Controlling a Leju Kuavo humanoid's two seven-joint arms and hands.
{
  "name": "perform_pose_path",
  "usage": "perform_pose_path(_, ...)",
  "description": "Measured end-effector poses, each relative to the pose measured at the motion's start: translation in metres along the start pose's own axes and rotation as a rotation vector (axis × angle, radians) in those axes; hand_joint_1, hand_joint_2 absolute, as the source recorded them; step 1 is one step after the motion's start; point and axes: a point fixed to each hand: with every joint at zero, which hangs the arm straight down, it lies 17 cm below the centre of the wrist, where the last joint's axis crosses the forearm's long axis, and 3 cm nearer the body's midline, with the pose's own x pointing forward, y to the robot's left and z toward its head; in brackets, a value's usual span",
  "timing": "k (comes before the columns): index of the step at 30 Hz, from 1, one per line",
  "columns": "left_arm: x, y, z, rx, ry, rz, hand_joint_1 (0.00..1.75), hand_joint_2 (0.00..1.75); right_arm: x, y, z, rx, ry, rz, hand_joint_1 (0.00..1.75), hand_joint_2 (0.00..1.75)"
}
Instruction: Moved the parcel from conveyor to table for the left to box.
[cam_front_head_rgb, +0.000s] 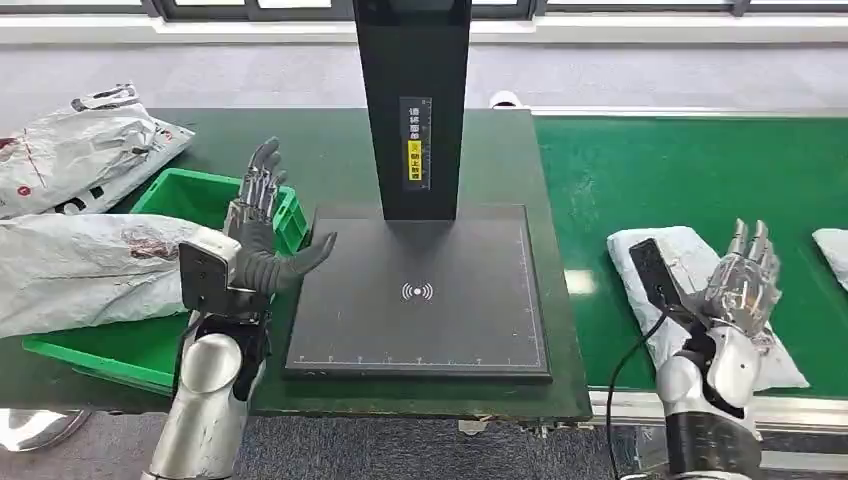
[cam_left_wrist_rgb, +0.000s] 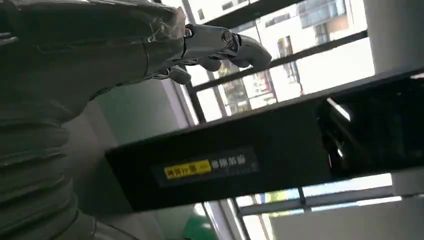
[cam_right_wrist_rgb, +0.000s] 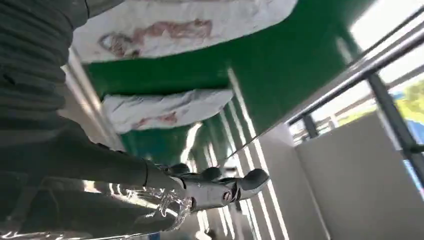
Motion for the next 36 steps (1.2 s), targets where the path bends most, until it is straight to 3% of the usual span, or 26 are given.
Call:
perform_pose_path(4, -0.004, -0.030, 0.016, -0.050, 0.013, 0.049, 0.00, 1.75, -0.044, 0.006, -0.041, 0.037, 0.086, 0.232, 0.00, 1.75)
perform_pose_path(8, -0.007, -0.038, 0.025, -0.066, 0.023, 0.052, 0.00, 1.75, -0.079, 0.038, -0.045, 0.180, 0.150, 0.322, 0.00, 1.75)
perform_pose_path(15, -0.007, -0.042, 0.034, -0.080, 0.010, 0.040, 0.00, 1.75, -0.110, 0.106, -0.008, 0.461, 0.214, 0.345, 0.00, 1.75)
perform_pose_path(25, -0.008, -0.043, 0.038, -0.075, -0.004, -0.035, 0.00, 1.75, -0.092, 0.146, 0.015, 0.647, 0.190, 0.248, 0.00, 1.75)
perform_pose_path(30, -0.009, -0.042, 0.040, -0.073, -0.001, -0.037, 0.00, 1.75, -0.089, 0.153, 0.021, 0.674, 0.200, 0.223, 0.02, 1.75)
perform_pose_path(32, -0.009, -0.042, 0.040, -0.073, -0.003, -0.036, 0.00, 1.75, -0.088, 0.155, 0.023, 0.680, 0.201, 0.221, 1.75, 1.75)
perform_pose_path(36, -0.009, -0.041, 0.039, -0.070, -0.009, -0.061, 0.00, 1.75, -0.082, 0.162, 0.029, 0.727, 0.193, 0.174, 1.75, 1.75)
